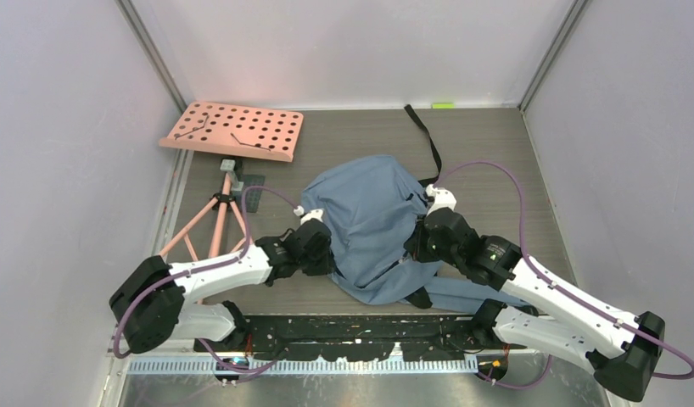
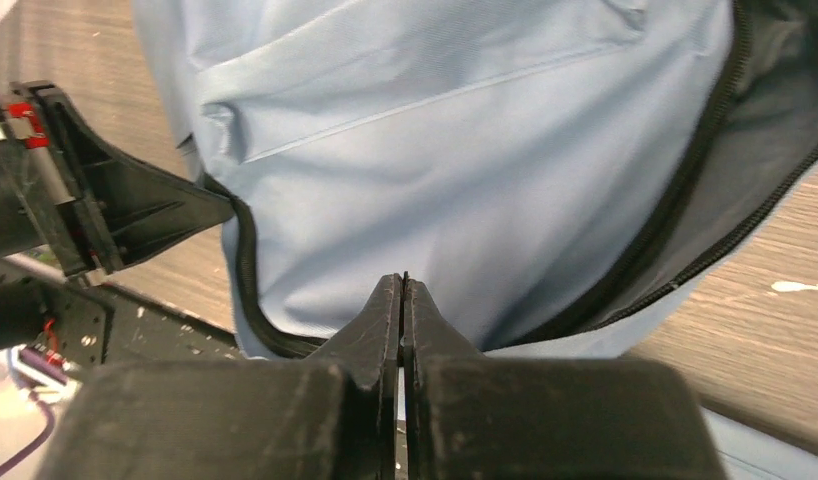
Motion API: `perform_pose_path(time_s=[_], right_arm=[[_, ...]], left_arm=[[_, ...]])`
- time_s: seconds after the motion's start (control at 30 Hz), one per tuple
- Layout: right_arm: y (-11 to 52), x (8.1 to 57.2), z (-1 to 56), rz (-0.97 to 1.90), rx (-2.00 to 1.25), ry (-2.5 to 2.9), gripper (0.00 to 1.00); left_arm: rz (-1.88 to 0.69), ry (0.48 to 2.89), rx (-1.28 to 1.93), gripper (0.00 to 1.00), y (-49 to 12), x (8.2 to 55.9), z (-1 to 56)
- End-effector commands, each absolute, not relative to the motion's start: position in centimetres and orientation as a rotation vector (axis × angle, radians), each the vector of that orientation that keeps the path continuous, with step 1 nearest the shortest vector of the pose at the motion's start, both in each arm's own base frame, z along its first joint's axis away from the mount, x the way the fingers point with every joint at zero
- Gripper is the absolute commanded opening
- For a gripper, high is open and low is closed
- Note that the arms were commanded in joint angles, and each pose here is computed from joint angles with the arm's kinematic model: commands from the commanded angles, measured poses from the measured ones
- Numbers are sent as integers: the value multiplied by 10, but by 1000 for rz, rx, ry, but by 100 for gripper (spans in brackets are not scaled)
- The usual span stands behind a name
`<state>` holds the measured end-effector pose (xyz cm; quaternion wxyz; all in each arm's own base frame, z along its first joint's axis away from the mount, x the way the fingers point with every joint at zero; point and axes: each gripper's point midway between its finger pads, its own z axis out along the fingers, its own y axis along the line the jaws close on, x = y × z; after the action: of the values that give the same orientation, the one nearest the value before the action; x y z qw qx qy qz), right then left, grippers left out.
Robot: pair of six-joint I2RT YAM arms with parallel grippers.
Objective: Pack the student bag
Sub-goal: Zip the student bag at the center of the board.
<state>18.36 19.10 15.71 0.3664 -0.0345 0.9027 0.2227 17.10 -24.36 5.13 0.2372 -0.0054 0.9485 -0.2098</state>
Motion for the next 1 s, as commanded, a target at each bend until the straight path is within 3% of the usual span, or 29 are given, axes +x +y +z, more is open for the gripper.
perform_pose_path(time_s=[0.0,0.3,0.6,0.77,0.83,0.97], right_arm=[[165,201,174,402,37,2261,1],[112,218,165,131,218,2249,0],[134,260,163,312,169,2219,0],[177,265,176,522,23,2229,1],[188,262,166,581,17,2265,1],[207,252,144,713,34,2319,1]], left_arm=[[-598,2510,-31,0,-243,209,65],[-510,2425,-60,0,-191,284,92],[-558,2383,202,2,-212,342,110],[-647,2311,260,59,-231,355,139],[-659,2265,292,69,-236,351,152],[-631,2141,450,78,-250,332,174]])
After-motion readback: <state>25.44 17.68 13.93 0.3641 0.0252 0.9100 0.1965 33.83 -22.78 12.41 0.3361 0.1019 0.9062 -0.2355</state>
